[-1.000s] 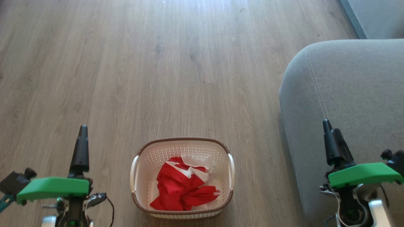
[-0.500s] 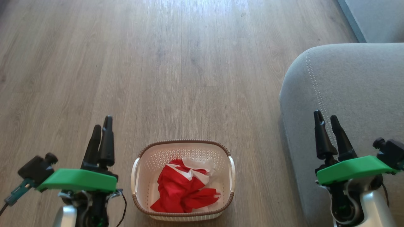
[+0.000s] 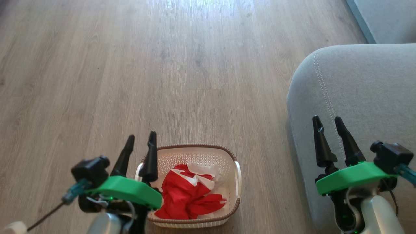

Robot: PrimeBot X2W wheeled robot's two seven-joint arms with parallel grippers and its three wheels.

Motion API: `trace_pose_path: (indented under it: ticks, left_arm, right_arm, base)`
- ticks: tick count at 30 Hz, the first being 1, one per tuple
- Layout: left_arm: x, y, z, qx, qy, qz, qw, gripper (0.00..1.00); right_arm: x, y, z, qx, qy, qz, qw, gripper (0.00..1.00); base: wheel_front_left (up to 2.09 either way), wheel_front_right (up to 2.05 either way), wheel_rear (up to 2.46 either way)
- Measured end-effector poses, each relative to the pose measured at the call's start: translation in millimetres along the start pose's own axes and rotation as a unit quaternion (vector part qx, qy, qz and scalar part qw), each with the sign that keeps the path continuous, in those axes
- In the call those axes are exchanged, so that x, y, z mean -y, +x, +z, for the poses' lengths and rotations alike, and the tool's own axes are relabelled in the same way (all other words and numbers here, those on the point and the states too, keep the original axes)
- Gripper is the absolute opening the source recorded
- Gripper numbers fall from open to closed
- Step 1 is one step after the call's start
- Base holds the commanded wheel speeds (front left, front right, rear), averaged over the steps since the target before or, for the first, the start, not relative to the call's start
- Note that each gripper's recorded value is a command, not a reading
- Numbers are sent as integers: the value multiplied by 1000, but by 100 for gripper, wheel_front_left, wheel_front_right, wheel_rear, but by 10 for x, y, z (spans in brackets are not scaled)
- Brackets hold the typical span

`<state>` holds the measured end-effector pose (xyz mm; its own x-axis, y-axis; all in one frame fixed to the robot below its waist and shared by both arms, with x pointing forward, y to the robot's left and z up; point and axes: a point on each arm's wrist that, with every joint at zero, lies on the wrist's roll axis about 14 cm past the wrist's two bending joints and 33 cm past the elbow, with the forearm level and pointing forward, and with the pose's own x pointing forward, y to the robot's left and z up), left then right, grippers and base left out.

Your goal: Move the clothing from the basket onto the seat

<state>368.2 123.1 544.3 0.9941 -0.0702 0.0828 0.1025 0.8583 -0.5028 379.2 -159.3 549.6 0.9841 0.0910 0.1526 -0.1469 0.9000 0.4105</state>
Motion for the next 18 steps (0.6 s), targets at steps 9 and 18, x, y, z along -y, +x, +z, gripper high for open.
trace_pose_path:
  ticks: [9, 18]
  left_arm:
    - [-148, -37, -140, -9, 84, 55, 995, 100]
    - [-221, -11, 235, 64, 166, 124, 976, 100]
  right_arm:
    - [-44, -12, -118, -15, -44, 12, 999, 100]
    - [-153, 61, -66, -2, -109, 37, 993, 100]
  base:
    - [0, 0, 0]
    - [0, 0, 0]
